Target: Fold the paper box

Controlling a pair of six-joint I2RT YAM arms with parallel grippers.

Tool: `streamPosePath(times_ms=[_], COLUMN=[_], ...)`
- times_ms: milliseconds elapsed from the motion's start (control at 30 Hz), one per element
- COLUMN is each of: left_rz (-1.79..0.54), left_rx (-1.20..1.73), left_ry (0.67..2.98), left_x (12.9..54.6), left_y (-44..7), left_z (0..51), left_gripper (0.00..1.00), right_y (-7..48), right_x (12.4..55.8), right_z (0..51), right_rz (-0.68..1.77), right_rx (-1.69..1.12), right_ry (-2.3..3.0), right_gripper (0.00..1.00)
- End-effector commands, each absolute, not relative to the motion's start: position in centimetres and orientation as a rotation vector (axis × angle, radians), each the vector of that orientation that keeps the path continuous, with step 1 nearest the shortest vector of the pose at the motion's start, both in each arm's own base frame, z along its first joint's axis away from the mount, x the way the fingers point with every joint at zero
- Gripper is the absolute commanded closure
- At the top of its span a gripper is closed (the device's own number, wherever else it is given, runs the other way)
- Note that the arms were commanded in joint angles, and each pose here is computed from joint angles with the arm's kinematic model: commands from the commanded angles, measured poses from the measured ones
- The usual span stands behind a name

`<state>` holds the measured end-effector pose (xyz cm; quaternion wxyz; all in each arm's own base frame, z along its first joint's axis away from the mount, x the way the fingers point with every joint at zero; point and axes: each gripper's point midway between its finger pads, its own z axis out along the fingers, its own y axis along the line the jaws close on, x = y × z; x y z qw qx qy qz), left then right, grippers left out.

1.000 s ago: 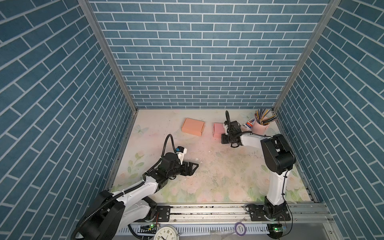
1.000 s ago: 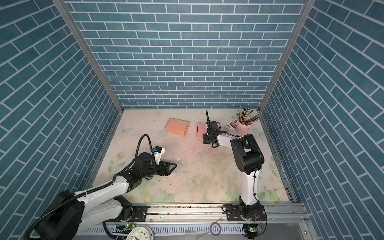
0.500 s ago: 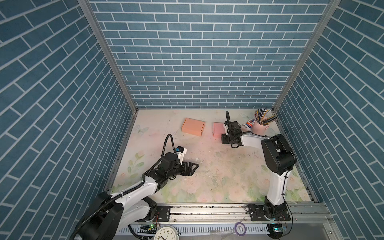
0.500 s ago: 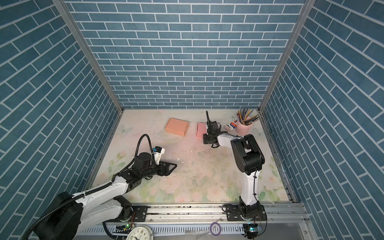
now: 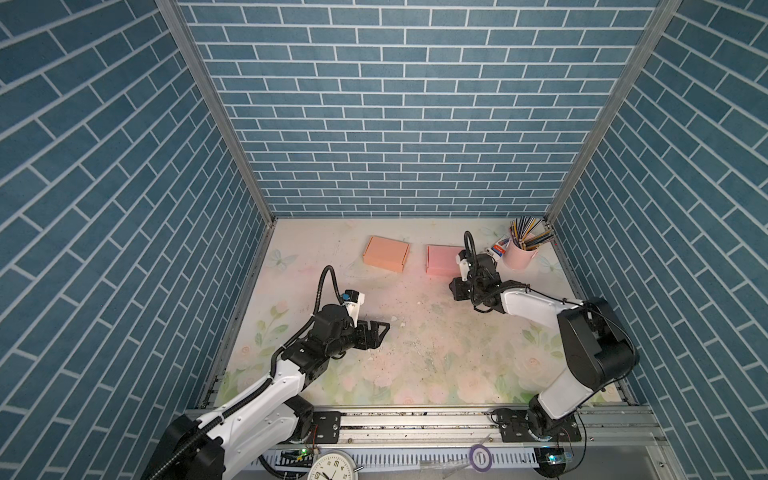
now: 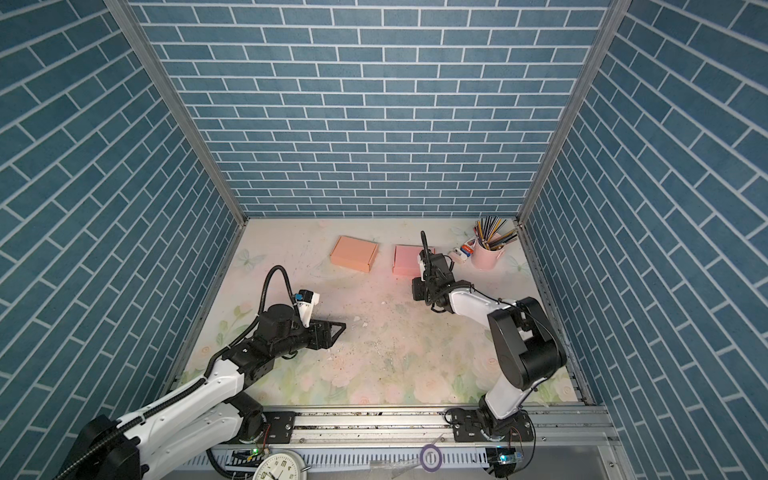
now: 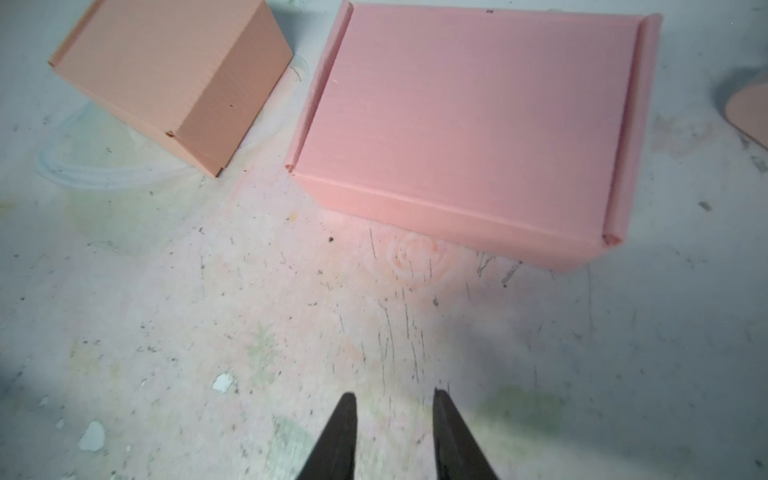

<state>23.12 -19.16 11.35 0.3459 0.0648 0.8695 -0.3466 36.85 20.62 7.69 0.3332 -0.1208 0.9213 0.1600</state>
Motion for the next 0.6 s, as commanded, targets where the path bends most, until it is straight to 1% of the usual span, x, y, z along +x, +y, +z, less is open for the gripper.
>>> streamPosePath(times_ms=[0, 200, 400, 567], left_rz=[-0.745, -0.601, -0.504, -0.355], left_rx=[0.083, -0.025, -0.084, -0.144], left_ry=[2.272, 2.253, 2.161, 2.076], left_x=[24.3, 25.7, 26.4, 27.4], left_y=[-16.9, -14.5, -12.6, -10.1], left_z=[11.7, 11.9, 13.6, 15.5], left_gripper=[0.12, 0.12, 0.12, 0.12], right_y=[19.6, 17.0, 14.2, 12.1], right_x=[35.5, 32.3, 29.9, 28.5], right_z=[9.3, 11.6, 13.8, 15.1], right_rz=[0.417, 0.378, 0.320, 0.285], right_rx=[-0.272, -0.244, -0.205, -0.156], right_ry=[2.370, 2.325, 2.263, 2.192], right_gripper=[0.62, 0.54, 0.41, 0.33])
